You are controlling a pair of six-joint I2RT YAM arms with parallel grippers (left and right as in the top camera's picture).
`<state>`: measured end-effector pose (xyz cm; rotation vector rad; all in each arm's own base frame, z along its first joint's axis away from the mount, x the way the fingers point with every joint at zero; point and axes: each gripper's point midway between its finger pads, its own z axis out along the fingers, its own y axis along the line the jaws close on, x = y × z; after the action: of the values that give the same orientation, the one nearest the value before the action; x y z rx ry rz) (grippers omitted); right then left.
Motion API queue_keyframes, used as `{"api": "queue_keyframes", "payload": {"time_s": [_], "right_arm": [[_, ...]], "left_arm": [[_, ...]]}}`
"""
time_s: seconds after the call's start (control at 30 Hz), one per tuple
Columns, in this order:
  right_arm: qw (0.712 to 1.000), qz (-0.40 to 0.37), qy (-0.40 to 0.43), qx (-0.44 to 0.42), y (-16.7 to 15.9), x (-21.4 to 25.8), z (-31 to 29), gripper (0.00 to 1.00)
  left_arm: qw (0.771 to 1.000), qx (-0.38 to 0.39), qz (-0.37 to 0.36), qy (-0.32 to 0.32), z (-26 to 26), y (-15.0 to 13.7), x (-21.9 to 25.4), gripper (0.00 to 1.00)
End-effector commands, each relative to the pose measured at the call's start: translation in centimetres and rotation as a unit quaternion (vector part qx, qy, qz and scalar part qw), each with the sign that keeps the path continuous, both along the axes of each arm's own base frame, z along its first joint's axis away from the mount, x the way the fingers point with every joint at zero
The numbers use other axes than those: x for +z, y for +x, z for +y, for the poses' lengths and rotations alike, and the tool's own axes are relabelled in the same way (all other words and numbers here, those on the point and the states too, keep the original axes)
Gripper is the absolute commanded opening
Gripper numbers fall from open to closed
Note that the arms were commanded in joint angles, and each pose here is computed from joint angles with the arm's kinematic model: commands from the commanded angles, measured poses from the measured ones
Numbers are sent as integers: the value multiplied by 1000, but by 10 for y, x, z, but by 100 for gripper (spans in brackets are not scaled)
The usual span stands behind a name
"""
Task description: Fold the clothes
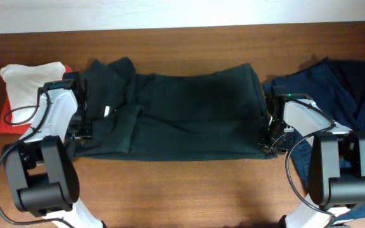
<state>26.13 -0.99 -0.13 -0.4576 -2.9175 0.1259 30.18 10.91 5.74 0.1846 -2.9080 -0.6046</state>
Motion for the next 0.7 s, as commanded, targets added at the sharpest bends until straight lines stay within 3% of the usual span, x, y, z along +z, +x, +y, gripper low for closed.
{"api": "queue_keyframes", "payload": {"time_s": [0.0,0.13,0.23,0.27,0.4,0.43,0.47,0.6,0.67], "right_arm": [[1000,11,-18,-2,-4,-6,-6,22],[1000,11,-18,2,-4,-6,-6,21],[1000,11,-18,2,-5,-6,-6,22],[1000,11,-18,2,-5,-6,-6,22],[1000,11,-18,2,-4,-6,-6,22],[1000,11,-18,2,-4,-6,-6,22],[1000,11,-18,2,-5,-6,-6,22],[1000,11,-18,2,-5,-6,-6,22],[1000,11,-18,2,-4,-6,-6,22]], "left_arm": [[997,68,-14,-15,-11,-13,4,62],[997,59,-10,39,5,-28,-23,56],[997,67,-26,41,10,-25,-30,42],[996,73,-27,41,13,-25,-30,34],[996,86,-14,34,18,-35,-31,21],[996,86,-13,37,18,-35,-31,7],[995,83,-11,51,23,-36,-28,0],[978,60,-7,197,67,-36,1,0],[968,75,-45,237,85,-24,8,0]]}}
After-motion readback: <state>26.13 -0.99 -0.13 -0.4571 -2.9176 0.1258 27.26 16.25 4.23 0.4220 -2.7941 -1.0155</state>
